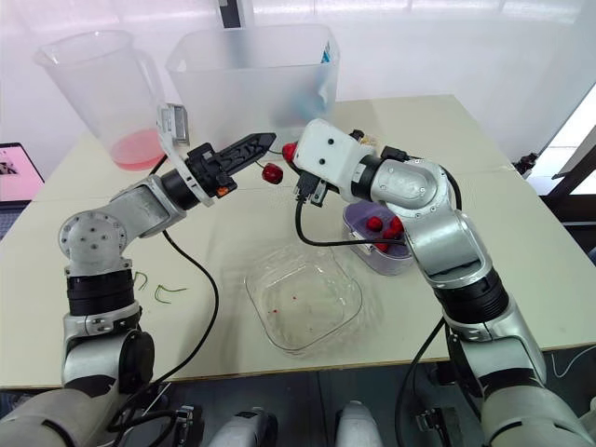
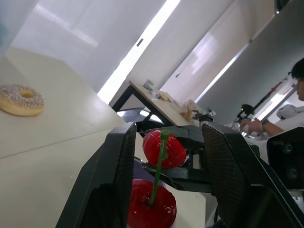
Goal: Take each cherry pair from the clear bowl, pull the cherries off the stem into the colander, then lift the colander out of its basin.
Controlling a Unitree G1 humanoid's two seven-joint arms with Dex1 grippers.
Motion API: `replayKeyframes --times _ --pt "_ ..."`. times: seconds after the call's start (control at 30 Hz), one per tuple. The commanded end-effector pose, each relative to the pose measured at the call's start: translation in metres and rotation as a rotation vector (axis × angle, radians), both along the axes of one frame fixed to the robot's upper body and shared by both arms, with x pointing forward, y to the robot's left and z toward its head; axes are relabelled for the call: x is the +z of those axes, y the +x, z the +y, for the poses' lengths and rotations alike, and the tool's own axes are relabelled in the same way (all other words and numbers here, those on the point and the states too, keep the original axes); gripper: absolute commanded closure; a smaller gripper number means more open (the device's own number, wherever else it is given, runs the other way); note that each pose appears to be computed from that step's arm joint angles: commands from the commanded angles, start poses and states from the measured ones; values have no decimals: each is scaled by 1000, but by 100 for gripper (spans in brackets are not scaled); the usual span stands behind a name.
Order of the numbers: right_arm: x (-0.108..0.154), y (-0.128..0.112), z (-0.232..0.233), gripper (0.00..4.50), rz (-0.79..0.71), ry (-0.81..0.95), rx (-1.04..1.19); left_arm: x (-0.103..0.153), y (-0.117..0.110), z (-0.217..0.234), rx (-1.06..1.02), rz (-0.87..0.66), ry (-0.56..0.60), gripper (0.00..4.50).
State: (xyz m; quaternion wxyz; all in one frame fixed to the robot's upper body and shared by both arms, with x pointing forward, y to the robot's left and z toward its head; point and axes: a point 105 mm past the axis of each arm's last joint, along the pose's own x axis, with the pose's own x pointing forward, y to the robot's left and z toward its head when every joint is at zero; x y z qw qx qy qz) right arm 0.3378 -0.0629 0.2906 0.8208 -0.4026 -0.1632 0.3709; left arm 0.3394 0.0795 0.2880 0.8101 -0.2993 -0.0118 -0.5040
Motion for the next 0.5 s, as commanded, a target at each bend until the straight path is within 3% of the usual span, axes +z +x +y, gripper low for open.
replayKeyframes --times 0.03,0.2,0.3,0.4,0.5 --pt "11 -11 8 357 -48 0 43 11 -6 0 -19 -35 -22 246" --pt "7 -15 15 357 -42 -14 77 12 -9 -1 -48 -27 -23 444" --pt "5 -17 16 357 -22 -1 89 11 -10 -2 -54 -36 -1 444" --pt "12 -19 13 251 -5 60 98 11 -8 3 -43 -38 10 450" --pt "10 -24 7 104 31 49 119 11 -8 7 -41 -44 22 450"
